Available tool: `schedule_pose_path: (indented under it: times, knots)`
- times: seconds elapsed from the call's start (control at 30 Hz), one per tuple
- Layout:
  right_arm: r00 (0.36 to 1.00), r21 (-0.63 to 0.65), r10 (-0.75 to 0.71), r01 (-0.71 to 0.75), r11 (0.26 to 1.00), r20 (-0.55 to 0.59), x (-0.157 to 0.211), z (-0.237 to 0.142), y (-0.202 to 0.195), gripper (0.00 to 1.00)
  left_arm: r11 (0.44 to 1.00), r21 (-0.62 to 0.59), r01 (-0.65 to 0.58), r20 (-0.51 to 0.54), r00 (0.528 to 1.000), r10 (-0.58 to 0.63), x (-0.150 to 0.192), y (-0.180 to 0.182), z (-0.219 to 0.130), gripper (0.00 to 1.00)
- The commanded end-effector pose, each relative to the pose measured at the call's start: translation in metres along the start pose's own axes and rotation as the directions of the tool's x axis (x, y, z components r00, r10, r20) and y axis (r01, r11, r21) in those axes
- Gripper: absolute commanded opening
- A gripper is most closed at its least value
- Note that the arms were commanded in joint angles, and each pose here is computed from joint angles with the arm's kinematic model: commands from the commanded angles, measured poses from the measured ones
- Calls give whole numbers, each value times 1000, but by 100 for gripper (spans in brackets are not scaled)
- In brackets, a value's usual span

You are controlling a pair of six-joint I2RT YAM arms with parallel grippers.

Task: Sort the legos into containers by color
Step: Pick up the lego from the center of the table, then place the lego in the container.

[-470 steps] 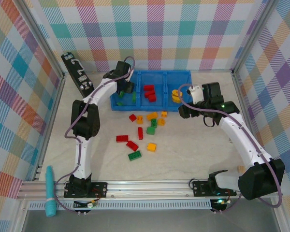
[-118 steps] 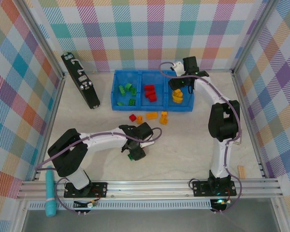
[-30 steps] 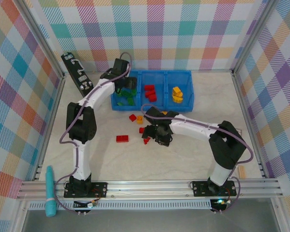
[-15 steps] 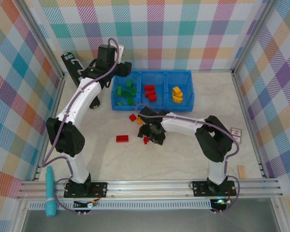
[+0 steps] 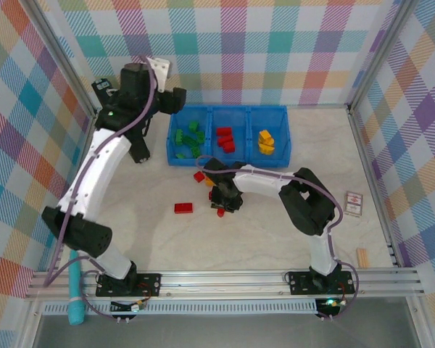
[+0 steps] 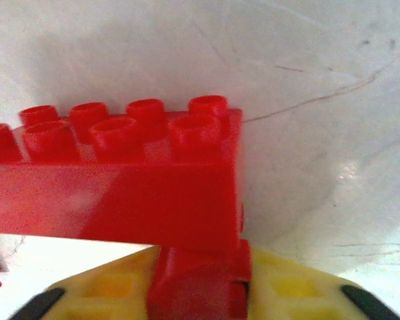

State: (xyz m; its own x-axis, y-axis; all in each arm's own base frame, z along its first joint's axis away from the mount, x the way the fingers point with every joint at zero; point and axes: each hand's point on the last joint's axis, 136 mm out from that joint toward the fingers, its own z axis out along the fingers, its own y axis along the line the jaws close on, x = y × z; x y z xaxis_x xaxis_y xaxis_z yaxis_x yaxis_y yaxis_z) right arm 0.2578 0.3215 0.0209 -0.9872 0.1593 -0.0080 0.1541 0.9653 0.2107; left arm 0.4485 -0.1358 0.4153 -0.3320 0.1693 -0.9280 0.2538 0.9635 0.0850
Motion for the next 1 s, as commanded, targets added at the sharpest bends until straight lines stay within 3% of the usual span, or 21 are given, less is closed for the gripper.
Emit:
schedule_pose_path:
  times: [0.0,0.17,0.37,0.57,0.63,0.8,0.9,0.97]
  knots:
    - [998,24,-46,47,999,-47,7,3,-12,27,999,-44,-15,-12,1000,15,7,13,-29,81]
    - [990,24,-142,143,989,-26,7,-16,-24,21,999,-23,-23,-88,996,21,48,11,-53,83]
    - [940,32,-331,329,944,83,2,-80,-30,21,998,65,4,-146,989,6,105,-6,-74,85]
    - [859,82,-431,426,901,278,-43,-148,-39,21,991,113,66,-259,965,-34,151,-17,-87,86]
    - [824,106,-455,447,888,336,-66,-163,-38,21,991,69,112,-313,946,-85,162,-13,-91,85]
    - [712,156,-519,512,845,472,-128,-187,-19,21,962,-70,265,-460,847,-267,207,-8,-97,84]
    - [603,169,-593,611,773,533,-153,-190,8,21,909,-146,391,-555,728,-402,245,-18,-98,84]
    - [531,189,-628,659,728,569,-165,-189,24,21,844,-205,496,-603,615,-508,273,-31,-96,83]
